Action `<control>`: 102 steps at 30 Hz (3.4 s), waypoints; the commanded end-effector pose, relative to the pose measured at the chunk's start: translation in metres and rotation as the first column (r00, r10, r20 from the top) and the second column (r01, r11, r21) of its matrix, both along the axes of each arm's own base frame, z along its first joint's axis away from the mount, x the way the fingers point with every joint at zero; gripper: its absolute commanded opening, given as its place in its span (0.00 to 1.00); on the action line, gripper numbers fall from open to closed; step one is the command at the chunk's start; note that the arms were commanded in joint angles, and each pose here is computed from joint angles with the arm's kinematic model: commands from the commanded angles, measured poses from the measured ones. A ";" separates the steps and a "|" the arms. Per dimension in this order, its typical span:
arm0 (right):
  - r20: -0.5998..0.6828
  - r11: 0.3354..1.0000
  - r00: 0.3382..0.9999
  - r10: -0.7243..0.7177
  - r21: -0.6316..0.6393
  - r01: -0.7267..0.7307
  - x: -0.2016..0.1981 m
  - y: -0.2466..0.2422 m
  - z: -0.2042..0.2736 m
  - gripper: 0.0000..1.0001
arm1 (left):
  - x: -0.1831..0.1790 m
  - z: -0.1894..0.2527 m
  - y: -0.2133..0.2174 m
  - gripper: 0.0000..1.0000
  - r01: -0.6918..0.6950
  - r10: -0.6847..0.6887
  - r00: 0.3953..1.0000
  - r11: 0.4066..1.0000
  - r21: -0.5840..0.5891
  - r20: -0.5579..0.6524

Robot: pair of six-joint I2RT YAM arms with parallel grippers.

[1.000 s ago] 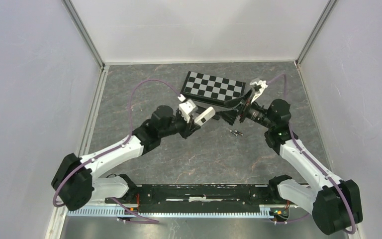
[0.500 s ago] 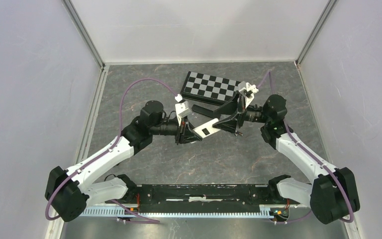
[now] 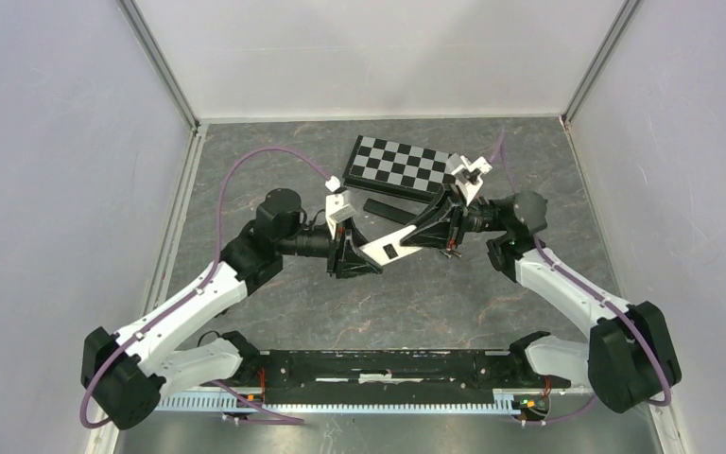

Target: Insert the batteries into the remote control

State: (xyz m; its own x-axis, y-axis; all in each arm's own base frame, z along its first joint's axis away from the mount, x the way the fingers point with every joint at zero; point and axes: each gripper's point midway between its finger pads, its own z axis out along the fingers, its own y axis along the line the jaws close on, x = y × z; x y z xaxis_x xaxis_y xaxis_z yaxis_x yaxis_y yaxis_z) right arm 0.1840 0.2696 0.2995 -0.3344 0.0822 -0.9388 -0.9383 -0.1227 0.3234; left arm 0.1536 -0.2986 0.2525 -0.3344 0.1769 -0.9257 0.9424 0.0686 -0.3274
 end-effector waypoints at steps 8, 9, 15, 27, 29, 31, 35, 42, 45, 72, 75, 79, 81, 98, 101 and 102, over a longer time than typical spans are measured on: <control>-0.075 0.927 0.983 0.165 0.353 -0.129 -0.032 -0.009 0.089 0.00 | 0.026 0.080 -0.008 0.93 -0.189 0.181 0.982 0.944 -0.270 -0.055; -0.100 0.931 0.986 0.131 0.353 -0.088 -0.023 -0.006 0.087 0.00 | 0.032 0.084 -0.008 0.95 -0.228 0.213 0.974 0.928 -0.295 -0.081; -0.223 0.920 0.943 -0.248 0.252 0.301 0.047 0.004 0.068 0.00 | 0.065 0.092 -0.004 0.95 -0.460 0.361 0.878 0.818 -0.345 -0.314; -0.548 0.780 0.722 -0.422 0.187 0.598 0.075 -0.010 0.036 0.00 | 0.084 0.105 -0.010 0.84 -0.533 0.256 0.810 0.695 -0.482 -0.528; -0.589 0.759 0.682 -0.433 0.169 0.628 0.077 -0.011 0.027 0.00 | 0.086 0.105 -0.010 0.79 -0.542 0.258 0.804 0.688 -0.483 -0.535; -0.612 0.736 0.649 -0.451 0.156 0.659 0.079 -0.014 0.020 0.00 | 0.087 0.106 -0.009 0.70 -0.548 0.252 0.798 0.680 -0.487 -0.547; -0.644 0.707 0.598 -0.477 0.123 0.697 0.085 -0.019 0.009 0.00 | 0.086 0.105 -0.011 0.53 -0.551 0.224 0.783 0.682 -0.481 -0.580; -0.729 0.658 0.518 -0.448 0.123 0.743 0.088 -0.028 -0.002 0.00 | 0.081 0.107 -0.016 0.59 -0.527 0.122 0.764 0.684 -0.504 -0.634; -0.760 0.617 0.491 -0.425 0.155 0.772 0.090 -0.037 0.002 0.00 | 0.082 0.103 -0.017 0.64 -0.531 0.094 0.751 0.674 -0.513 -0.654; -0.668 0.719 0.521 -0.531 -0.031 0.694 0.076 -0.007 -0.042 0.16 | 0.089 0.087 -0.032 0.02 -0.560 0.112 0.715 0.683 -0.469 -0.690; -0.639 0.716 0.528 -0.559 -0.051 0.696 0.072 -0.013 -0.053 0.46 | 0.090 0.085 -0.031 0.02 -0.539 0.126 0.732 0.708 -0.456 -0.670; -0.635 0.717 0.504 -0.586 -0.115 0.688 0.073 -0.019 -0.068 0.48 | 0.089 0.083 -0.023 0.02 -0.500 0.122 0.754 0.744 -0.444 -0.646; -0.645 0.711 0.482 -0.594 -0.140 0.689 0.074 -0.023 -0.077 0.42 | 0.089 0.085 -0.017 0.02 -0.484 0.114 0.765 0.752 -0.448 -0.634; -0.695 0.808 0.550 -0.463 -0.077 0.584 0.055 -0.011 -0.086 0.35 | 0.090 0.100 -0.002 0.02 -0.428 0.008 0.773 0.745 -0.512 -0.634; -0.685 0.808 0.556 -0.471 -0.082 0.583 0.054 -0.011 -0.089 0.30 | 0.090 0.103 0.000 0.02 -0.428 0.007 0.776 0.741 -0.517 -0.631; -0.675 0.806 0.560 -0.480 -0.088 0.585 0.054 -0.012 -0.090 0.27 | 0.091 0.104 0.001 0.02 -0.431 0.007 0.774 0.738 -0.519 -0.633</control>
